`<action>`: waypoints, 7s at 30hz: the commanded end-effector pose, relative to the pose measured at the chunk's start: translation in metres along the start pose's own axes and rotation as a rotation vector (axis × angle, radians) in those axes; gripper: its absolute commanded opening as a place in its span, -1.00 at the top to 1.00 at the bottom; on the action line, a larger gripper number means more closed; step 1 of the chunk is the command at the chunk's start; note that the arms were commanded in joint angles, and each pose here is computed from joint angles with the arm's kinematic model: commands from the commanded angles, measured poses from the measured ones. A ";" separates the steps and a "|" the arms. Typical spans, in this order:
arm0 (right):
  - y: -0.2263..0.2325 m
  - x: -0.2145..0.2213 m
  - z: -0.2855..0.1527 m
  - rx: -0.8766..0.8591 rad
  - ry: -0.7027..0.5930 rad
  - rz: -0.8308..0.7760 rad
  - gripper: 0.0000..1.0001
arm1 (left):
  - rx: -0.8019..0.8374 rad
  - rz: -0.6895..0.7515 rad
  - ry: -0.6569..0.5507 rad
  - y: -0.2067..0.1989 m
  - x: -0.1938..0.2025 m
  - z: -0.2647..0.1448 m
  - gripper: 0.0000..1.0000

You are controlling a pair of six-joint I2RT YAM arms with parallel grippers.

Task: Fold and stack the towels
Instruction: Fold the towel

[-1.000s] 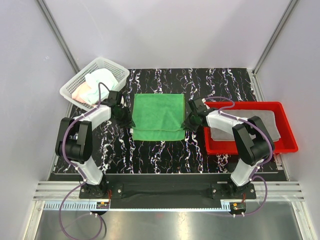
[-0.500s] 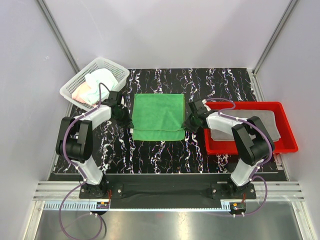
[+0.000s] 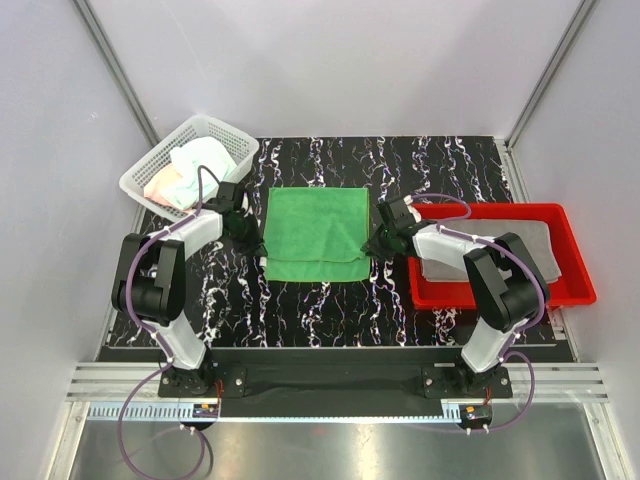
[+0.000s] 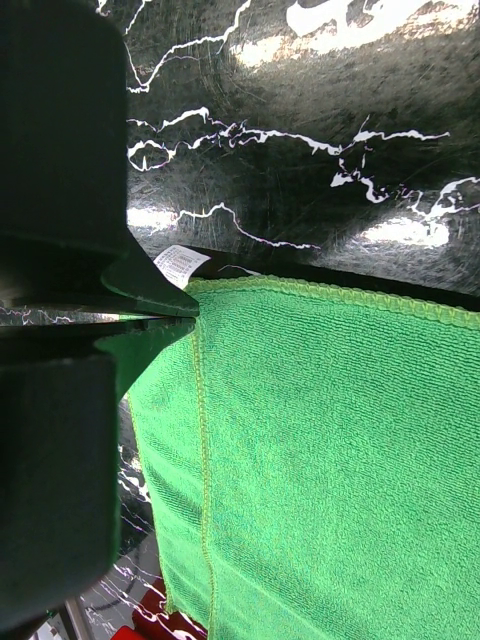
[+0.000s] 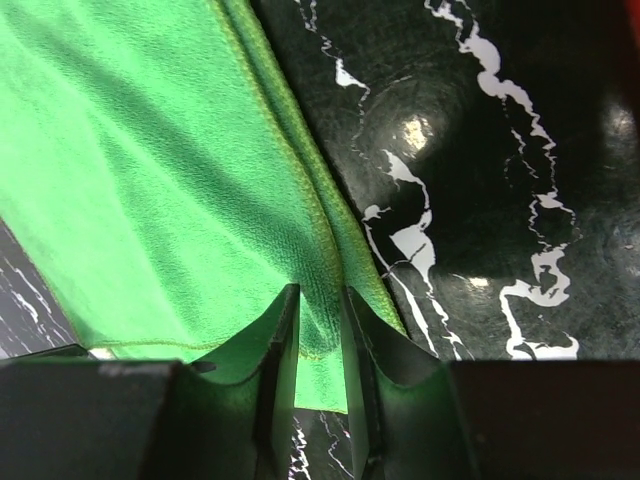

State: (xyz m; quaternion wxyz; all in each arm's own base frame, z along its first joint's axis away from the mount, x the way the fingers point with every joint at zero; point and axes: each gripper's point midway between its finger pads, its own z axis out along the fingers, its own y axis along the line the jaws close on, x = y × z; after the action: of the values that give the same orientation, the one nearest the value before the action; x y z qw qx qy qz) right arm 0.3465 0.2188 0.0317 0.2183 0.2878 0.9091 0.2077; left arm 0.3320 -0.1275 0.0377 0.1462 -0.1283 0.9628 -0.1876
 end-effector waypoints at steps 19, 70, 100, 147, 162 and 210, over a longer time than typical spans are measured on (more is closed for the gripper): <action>0.034 -0.024 -0.029 -0.111 -0.087 -0.077 0.27 | 0.009 0.016 -0.052 -0.006 -0.015 -0.005 0.90; 0.004 0.002 0.002 -0.062 -0.027 0.034 1.00 | -0.045 0.034 -0.122 -0.001 -0.034 -0.008 0.24; 0.025 -0.028 -0.028 -0.095 -0.139 -0.100 1.00 | -0.039 0.014 -0.070 -0.009 -0.031 -0.010 1.00; 0.067 -0.038 -0.117 -0.183 -0.077 -0.445 1.00 | 0.069 0.075 -0.148 -0.070 -0.020 -0.126 1.00; -0.027 0.034 -0.074 -0.104 0.124 -0.391 1.00 | 0.034 0.062 0.030 -0.018 0.091 -0.054 1.00; -0.064 0.103 -0.068 -0.018 0.323 -0.512 0.46 | -0.138 0.074 -0.073 -0.004 0.060 -0.060 0.28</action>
State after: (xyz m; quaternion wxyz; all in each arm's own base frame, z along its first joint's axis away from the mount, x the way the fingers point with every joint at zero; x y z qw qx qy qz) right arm 0.2143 0.2201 0.0173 0.1086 0.0204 0.9718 0.2084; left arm 0.2210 -0.1272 0.0247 0.0856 -0.1001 0.9867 -0.0949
